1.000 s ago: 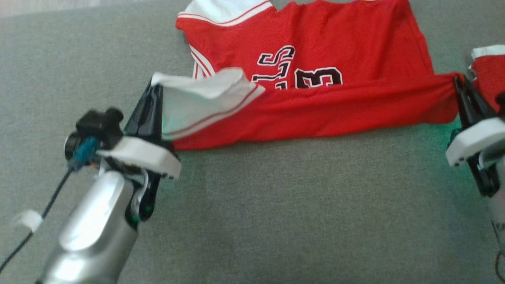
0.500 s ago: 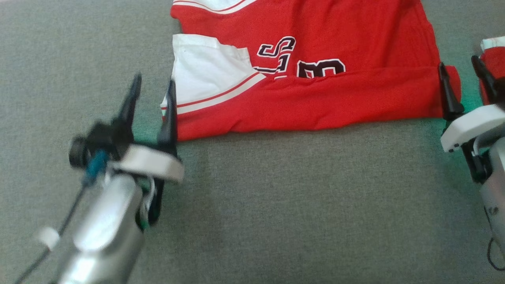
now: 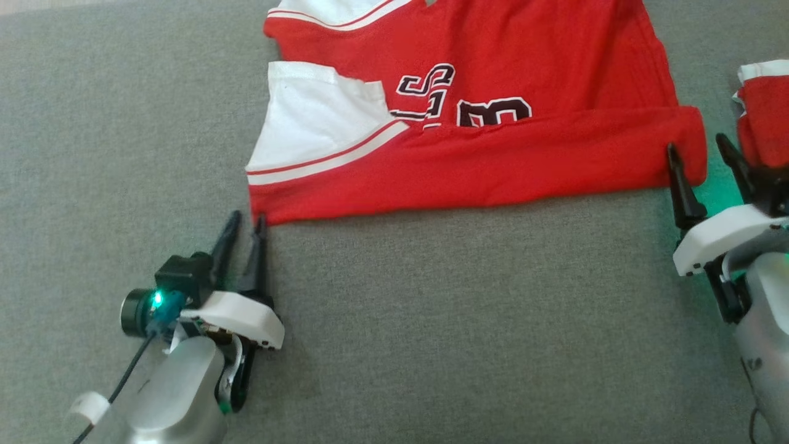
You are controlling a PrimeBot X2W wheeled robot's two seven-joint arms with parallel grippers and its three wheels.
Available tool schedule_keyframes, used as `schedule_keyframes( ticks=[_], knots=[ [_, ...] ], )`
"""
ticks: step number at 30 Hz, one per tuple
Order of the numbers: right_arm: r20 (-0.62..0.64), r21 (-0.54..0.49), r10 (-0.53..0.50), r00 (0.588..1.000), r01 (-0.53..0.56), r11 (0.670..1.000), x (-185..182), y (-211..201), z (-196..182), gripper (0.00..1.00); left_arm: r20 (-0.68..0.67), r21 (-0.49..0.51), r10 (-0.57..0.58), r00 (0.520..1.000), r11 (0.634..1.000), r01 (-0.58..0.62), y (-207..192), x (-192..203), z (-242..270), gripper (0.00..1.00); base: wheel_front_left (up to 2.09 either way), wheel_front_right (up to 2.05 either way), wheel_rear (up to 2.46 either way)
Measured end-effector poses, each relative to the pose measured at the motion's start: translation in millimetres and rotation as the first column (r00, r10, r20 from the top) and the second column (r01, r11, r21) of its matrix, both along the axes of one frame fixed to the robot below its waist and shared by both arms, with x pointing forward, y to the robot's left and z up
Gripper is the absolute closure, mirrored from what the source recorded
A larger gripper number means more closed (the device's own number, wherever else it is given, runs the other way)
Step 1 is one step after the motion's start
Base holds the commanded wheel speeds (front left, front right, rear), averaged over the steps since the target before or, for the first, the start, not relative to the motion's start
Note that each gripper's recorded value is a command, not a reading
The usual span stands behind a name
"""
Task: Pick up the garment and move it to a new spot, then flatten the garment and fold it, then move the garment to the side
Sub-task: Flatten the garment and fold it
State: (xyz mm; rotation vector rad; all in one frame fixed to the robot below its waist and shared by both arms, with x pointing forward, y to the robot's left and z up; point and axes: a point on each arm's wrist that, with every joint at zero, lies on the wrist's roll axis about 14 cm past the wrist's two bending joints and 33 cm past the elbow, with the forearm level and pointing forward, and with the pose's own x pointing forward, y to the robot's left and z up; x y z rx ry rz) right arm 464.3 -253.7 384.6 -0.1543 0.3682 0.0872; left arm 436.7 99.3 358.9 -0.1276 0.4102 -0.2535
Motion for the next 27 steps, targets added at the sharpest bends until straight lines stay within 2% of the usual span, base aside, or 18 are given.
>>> schedule_keyframes(
  ticks=[1, 2, 8, 14, 15, 16, 17, 23, 27],
  knots=[
    [-0.008, -0.002, -0.002, 1.000, 0.002, 1.000, -2, -1, -2, 0.00, -0.001, -0.001, -0.004, 1.000, 1.000, 0.004, -1, 1, 0, 0.69, 0.00, 0.00, 0.00],
    [-0.014, -0.001, -0.005, 1.000, 0.005, 1.000, -3, -2, -3, 0.00, -0.001, -0.001, -0.010, 1.000, 1.000, 0.010, -1, 1, 0, 1.00, 0.00, 0.00, 0.00],
    [-0.057, 0.036, -0.036, 0.998, 0.038, 0.999, -12, -3, -13, 0.00, 0.006, -0.021, -0.069, 0.998, 0.997, 0.069, -10, -3, 4, 1.00, 0.00, 0.00, 0.00],
    [-0.124, 0.100, -0.061, 0.990, 0.073, 0.992, -18, 3, -26, 0.00, 0.040, -0.023, -0.078, 0.996, 0.997, 0.079, -8, -2, 15, 1.00, 0.00, 0.00, 0.00],
    [-0.138, 0.111, -0.061, 0.989, 0.077, 0.991, -19, 5, -28, 0.09, 0.049, -0.024, -0.077, 0.996, 0.997, 0.078, -8, -2, 18, 1.00, 0.00, 0.00, 0.00],
    [-0.149, 0.125, -0.064, 0.987, 0.083, 0.989, -19, 6, -29, 0.84, 0.058, -0.025, -0.077, 0.995, 0.997, 0.078, -7, -1, 21, 1.00, 0.00, 0.00, 0.00],
    [-0.157, 0.135, -0.064, 0.985, 0.086, 0.987, -19, 8, -29, 1.00, 0.065, -0.022, -0.077, 0.995, 0.997, 0.079, -6, -1, 23, 1.00, 0.00, 0.00, 0.00],
    [-0.167, 0.166, -0.036, 0.985, 0.064, 0.984, -24, 14, -23, 1.00, 0.110, -0.016, -0.081, 0.991, 0.996, 0.083, -4, -8, 38, 1.00, 0.00, 0.00, 0.00],
    [-0.174, 0.165, -0.027, 0.984, 0.056, 0.985, -44, 7, -21, 1.00, 0.113, -0.010, -0.068, 0.991, 0.997, 0.070, 0, -30, 41, 1.00, 0.00, 0.00, 0.00]
  ],
)
